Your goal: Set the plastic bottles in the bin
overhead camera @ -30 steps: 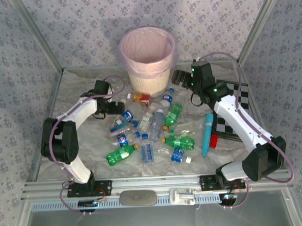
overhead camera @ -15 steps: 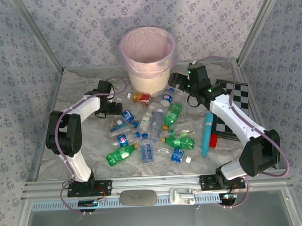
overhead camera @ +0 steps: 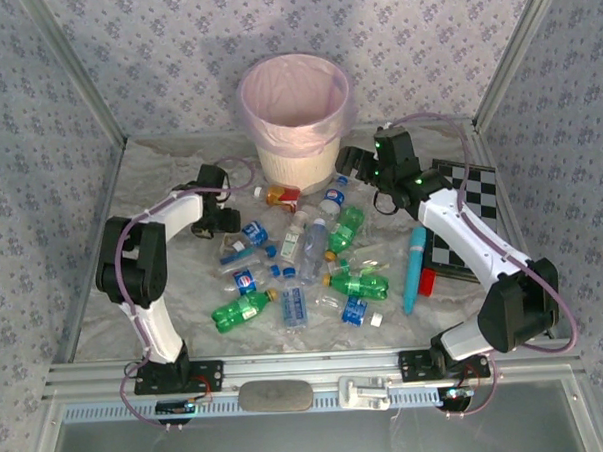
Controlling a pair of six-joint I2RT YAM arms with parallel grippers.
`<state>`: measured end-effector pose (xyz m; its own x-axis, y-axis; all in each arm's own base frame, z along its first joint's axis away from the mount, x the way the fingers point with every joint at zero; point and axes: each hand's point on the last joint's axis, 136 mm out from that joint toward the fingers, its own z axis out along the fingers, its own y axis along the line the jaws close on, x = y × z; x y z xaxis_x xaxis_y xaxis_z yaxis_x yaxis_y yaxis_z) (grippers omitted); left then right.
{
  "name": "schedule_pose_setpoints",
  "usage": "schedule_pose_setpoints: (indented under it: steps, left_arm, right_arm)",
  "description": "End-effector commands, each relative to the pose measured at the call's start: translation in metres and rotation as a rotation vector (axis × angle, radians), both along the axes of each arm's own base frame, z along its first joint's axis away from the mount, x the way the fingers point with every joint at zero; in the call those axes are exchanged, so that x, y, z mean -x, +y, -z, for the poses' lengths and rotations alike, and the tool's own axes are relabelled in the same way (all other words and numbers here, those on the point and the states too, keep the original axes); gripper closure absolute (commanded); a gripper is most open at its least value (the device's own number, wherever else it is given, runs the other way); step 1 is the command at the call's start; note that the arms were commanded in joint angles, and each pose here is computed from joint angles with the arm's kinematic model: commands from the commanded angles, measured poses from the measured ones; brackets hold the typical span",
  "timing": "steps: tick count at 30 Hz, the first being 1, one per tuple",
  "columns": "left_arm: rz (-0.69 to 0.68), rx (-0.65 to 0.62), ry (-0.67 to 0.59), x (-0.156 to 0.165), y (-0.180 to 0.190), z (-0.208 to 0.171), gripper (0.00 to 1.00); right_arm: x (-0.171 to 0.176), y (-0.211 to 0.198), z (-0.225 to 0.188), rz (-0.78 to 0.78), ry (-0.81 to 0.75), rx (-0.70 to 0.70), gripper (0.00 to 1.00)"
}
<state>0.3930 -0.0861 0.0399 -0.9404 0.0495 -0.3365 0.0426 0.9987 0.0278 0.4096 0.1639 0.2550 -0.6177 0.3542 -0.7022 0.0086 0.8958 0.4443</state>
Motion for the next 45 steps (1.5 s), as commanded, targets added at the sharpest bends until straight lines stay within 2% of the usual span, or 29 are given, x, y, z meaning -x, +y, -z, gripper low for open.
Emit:
schedule_pose_setpoints:
  steps: [1,3,8,14,20,26,31,40,44,45]
  left_arm:
    - [-0.002,-0.012,-0.010,-0.004,0.003,-0.002,0.38]
    - [-0.001,-0.021,-0.021,-0.006,0.005,-0.004,0.45]
    - [-0.008,-0.054,-0.095,-0.013,0.016,-0.027,0.52]
    - [-0.033,-0.023,-0.254,-0.027,0.023,-0.095,0.54]
    - [-0.020,0.127,-0.463,-0.033,0.002,-0.190,0.55]
    - [0.044,0.260,-0.686,-0.026,-0.030,-0.285,0.56]
    - [0.083,0.422,-0.856,-0.025,-0.055,-0.359,0.58]
    - [0.199,0.655,-1.024,-0.053,-0.111,-0.449,0.61]
    - [0.231,0.727,-1.036,-0.078,-0.135,-0.471,0.63]
    - [0.238,0.736,-1.030,-0.086,-0.142,-0.473,0.63]
  right_arm:
    - [-0.003,-0.002,-0.003,0.012,0.000,-0.004,0.00]
    - [-0.003,-0.003,-0.003,0.016,0.001,-0.002,0.00]
    - [-0.003,-0.005,-0.002,0.020,0.007,0.001,0.00]
    - [-0.003,-0.006,0.001,0.024,0.011,0.001,0.00]
    - [-0.003,-0.007,0.009,0.028,0.018,0.000,0.00]
    - [-0.002,-0.010,0.016,0.031,0.032,0.004,0.00]
    - [-0.001,-0.009,0.017,0.024,0.036,-0.002,0.00]
    - [0.005,-0.012,0.016,0.021,0.036,-0.007,0.00]
    - [0.010,-0.015,0.009,0.026,0.018,-0.010,0.00]
    - [0.015,-0.017,0.021,0.029,0.042,0.001,0.00]
